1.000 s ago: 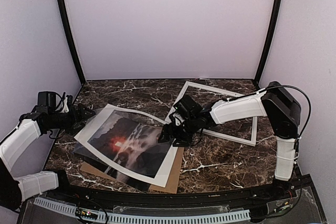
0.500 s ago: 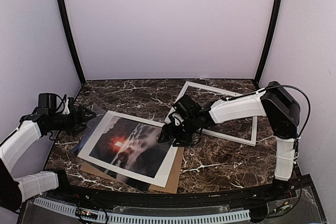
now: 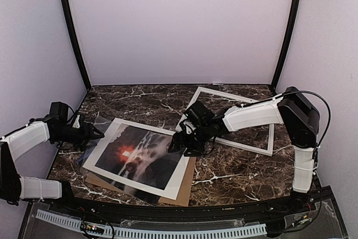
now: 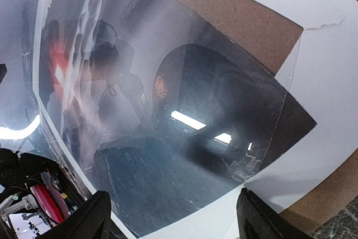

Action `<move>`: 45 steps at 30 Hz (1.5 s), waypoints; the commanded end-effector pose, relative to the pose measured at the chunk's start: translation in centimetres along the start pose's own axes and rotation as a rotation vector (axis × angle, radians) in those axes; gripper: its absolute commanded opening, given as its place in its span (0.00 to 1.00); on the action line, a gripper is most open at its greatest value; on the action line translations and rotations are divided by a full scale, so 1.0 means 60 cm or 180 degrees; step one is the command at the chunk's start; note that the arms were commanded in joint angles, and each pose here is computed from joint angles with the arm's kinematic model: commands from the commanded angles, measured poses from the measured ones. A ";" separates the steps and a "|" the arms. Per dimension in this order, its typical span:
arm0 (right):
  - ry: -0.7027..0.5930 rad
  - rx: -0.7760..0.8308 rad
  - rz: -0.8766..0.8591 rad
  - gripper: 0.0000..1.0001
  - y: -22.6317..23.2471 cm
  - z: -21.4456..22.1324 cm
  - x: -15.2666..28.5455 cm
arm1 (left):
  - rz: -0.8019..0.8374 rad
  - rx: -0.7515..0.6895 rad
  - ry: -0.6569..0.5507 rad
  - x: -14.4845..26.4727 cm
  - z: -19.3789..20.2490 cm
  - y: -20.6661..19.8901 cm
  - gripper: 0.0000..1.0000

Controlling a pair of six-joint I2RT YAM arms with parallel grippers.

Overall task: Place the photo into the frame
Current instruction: Pick up the glass panel from the mat board.

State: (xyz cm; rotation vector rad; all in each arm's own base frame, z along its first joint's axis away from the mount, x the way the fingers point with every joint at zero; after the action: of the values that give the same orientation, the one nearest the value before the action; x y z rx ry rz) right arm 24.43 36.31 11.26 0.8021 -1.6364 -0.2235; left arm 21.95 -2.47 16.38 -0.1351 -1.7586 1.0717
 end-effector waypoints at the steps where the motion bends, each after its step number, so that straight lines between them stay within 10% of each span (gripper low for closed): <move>1: 0.0419 -0.0112 0.0506 0.79 -0.066 0.053 -0.059 | -0.0042 -0.0085 0.0104 0.001 0.003 -0.006 0.55; 15: 0.0301 0.0075 0.0306 0.80 -0.037 0.021 -0.024 | -0.0298 -0.0216 0.0287 0.026 0.004 -0.030 0.01; 45: -0.0051 0.0496 0.0472 0.82 -0.022 -0.058 0.095 | 0.0134 -0.0269 0.0603 0.101 0.066 -0.075 0.00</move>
State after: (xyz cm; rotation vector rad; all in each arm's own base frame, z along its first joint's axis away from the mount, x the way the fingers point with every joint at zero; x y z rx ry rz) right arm 26.94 33.52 12.96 0.7861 -1.6589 -0.0085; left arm 19.14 -3.69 22.39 -0.2289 -1.6337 1.0017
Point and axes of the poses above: each gripper's point midway between its finger pads, its own x axis back along the fingers, its own y axis along the line the jaws close on, z = x × y, the point moved 9 cm from there along x, back along the fingers, and after that the axes turned 10 degrees about x, right-handed, at the moved point
